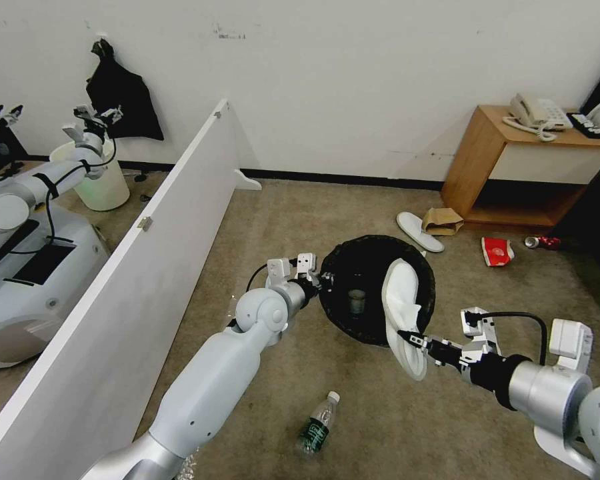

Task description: Pick up the trash bin, then pick up the garbage from the floor and place it into the trash bin.

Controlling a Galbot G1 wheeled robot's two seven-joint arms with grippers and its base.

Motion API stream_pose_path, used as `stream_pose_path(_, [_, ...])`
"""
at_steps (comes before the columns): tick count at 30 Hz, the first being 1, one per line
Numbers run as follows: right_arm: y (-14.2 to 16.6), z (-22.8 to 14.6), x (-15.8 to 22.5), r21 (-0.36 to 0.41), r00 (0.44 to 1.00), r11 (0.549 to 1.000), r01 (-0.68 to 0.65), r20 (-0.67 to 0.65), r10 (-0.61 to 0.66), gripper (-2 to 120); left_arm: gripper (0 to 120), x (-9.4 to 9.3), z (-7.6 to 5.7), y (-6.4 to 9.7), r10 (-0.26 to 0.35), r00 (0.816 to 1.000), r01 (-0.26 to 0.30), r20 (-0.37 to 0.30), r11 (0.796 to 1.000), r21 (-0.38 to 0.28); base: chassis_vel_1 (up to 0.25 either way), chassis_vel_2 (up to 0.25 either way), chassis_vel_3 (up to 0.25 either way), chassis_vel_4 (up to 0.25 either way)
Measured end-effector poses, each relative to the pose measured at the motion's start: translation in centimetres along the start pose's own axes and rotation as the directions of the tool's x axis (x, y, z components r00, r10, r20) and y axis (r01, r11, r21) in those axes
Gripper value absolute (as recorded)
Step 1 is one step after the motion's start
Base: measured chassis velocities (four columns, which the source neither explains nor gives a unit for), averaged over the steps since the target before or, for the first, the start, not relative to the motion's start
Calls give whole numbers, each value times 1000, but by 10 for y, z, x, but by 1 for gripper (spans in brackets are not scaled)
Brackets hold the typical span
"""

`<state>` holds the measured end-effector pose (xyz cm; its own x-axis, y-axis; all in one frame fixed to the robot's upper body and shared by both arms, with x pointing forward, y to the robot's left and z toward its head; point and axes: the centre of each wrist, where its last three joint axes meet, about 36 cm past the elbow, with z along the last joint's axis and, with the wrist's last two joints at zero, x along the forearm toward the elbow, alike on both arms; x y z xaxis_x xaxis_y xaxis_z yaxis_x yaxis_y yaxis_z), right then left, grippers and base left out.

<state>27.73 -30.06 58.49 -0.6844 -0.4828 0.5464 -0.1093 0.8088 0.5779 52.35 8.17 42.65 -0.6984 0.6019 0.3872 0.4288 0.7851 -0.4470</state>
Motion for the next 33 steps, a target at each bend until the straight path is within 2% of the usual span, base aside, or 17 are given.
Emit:
stream_pose_path(6, [-1, 3, -1, 7, 1000, 1000, 2, -12, -2, 0, 2, -9, 6, -4, -15, 1000, 15, -3, 1000, 2, 0, 0, 0, 0])
stream_pose_path(16, [-1, 4, -1, 9, 1000, 1000, 12, -16, -12, 0, 2, -12, 6, -8, -4, 1000, 4, 0, 1000, 4, 0, 0, 0, 0])
stream_pose_path(28, [1, 7, -6, -11, 1000, 1000, 19, -3, -19, 0, 2, 0, 10, -14, 53, 998, -53, 13, 998, -22, 0, 0, 0, 0])
stream_pose_path(33, [3, 9, -8, -32, 1000, 999, 11, 2, -11, 0, 2, 7, 15, -10, 81, 996, -78, 37, 995, -69, 0, 0, 0, 0])
